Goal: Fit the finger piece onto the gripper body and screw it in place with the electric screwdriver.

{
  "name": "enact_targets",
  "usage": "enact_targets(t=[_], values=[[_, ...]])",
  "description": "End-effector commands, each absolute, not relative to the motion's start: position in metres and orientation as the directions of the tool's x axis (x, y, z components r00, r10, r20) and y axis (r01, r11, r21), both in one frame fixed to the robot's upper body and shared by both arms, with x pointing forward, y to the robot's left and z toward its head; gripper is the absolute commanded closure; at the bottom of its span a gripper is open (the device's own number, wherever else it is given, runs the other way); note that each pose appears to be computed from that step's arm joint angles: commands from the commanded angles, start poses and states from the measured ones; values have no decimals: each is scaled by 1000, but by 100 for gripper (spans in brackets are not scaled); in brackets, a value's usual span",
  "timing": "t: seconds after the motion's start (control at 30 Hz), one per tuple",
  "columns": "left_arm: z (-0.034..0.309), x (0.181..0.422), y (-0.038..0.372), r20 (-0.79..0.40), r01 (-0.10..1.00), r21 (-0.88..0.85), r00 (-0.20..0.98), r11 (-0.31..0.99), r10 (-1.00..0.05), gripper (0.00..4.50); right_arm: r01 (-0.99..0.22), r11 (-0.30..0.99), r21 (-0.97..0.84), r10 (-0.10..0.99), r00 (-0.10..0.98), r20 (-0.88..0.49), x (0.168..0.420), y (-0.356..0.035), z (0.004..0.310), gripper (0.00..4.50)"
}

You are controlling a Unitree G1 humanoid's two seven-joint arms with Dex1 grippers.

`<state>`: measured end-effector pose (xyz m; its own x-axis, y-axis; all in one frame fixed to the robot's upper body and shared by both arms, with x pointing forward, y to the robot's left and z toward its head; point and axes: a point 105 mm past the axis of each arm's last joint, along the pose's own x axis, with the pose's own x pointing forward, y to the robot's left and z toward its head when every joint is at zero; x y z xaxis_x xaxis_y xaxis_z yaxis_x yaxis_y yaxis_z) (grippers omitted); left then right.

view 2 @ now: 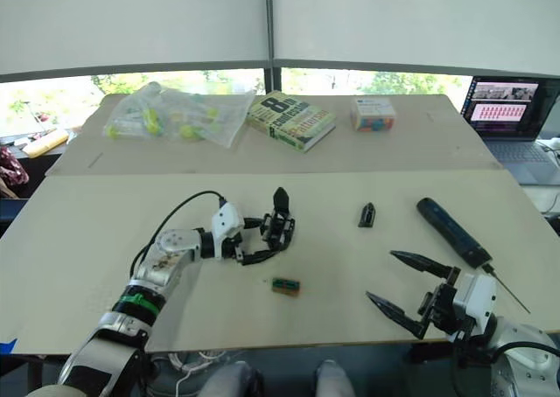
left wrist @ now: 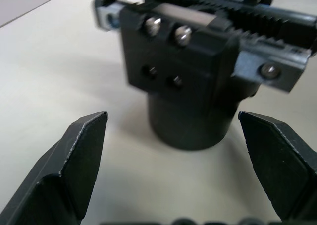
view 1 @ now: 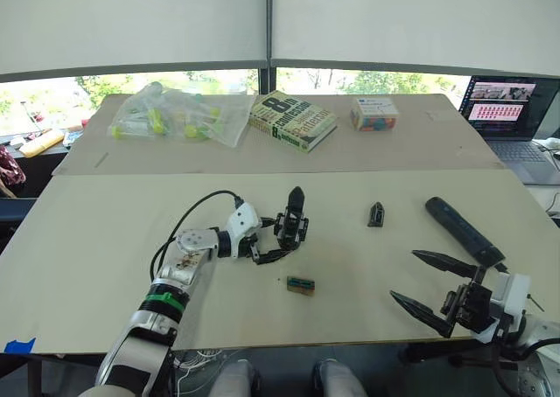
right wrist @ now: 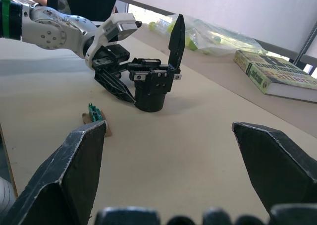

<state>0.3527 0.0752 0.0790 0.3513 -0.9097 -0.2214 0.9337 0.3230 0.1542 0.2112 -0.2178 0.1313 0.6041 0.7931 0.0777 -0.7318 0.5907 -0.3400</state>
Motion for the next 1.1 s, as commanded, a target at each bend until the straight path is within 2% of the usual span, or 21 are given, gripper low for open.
enact_targets(t=[0.03,0.23,0.33,0.4,0.43,0.67,0.77,0.87,1.1], values=[[86,353,67,-205,953,175,281,247,-938,4,-706,587,-396,793,601,104,209,-216,144,0],[83,360,57,-207,958,177,261,226,-943,4,-701,594,-394,787,608,104,207,-215,145,0],[79,359,56,-218,961,178,247,211,-944,86,-698,597,-394,784,612,105,207,-214,146,0],[80,359,57,-210,962,182,241,204,-948,184,-696,600,-394,782,615,105,206,-214,146,0],[81,359,57,-202,960,184,246,210,-948,218,-695,601,-394,781,616,104,206,-214,146,0],[111,358,54,-66,909,232,370,346,-927,217,-690,611,-389,773,626,103,203,-216,144,0],[116,349,49,-75,871,288,435,398,-897,217,-689,612,-387,771,629,101,202,-217,143,0],[114,345,46,-83,830,271,525,488,-847,217,-693,609,-384,773,627,95,202,-217,142,0],[102,336,41,-85,770,220,626,598,-775,217,-703,599,-383,782,617,91,205,-215,143,0]])
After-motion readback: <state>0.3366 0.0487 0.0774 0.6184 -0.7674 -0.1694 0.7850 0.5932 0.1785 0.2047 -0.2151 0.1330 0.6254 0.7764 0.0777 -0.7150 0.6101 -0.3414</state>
